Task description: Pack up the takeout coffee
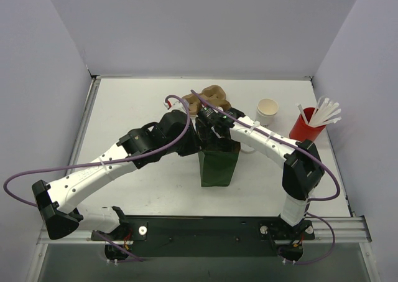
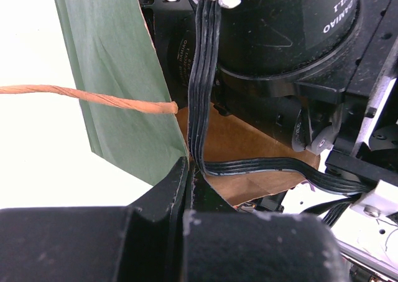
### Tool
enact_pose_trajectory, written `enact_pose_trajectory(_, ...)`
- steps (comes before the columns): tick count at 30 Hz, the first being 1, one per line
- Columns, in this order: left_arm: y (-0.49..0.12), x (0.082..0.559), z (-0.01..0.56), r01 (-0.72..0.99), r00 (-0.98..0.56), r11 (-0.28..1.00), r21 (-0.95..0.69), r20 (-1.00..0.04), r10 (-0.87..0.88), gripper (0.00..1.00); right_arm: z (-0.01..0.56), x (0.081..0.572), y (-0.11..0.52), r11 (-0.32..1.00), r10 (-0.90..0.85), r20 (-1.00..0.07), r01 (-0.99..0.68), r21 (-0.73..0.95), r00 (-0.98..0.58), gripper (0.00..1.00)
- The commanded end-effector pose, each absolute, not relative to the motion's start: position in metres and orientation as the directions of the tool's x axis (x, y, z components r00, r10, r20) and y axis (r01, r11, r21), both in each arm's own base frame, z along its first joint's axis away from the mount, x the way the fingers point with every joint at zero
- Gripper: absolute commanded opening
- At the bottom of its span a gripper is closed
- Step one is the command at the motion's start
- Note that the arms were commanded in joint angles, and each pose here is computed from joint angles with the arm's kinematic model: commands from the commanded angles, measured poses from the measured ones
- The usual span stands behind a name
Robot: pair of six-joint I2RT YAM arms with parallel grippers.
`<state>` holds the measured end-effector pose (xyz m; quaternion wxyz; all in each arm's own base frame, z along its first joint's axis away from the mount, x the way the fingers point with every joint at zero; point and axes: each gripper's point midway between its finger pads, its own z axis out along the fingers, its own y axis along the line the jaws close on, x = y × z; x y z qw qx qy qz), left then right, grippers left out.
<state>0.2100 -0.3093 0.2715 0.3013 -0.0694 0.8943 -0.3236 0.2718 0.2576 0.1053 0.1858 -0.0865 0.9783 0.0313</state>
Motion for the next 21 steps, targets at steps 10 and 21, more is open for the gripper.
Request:
enact_pose_trajectory(10,-0.317,0.224,0.298,0.1,-0.763,0.727,-0.679,-0.522,-0.382,0.0,0.097,0.252,0.232,0.982,-0.189,-0.313,-0.177,-0.066,-0.931,0.5)
enact_pose_trajectory(21,-0.316,0.222,0.296,0.098,-0.765,0.729,-0.677,-0.52,-0.38,0.0,0.106,0.257,0.23,0.981,-0.193,-0.362,-0.171,-0.09,-0.912,0.5)
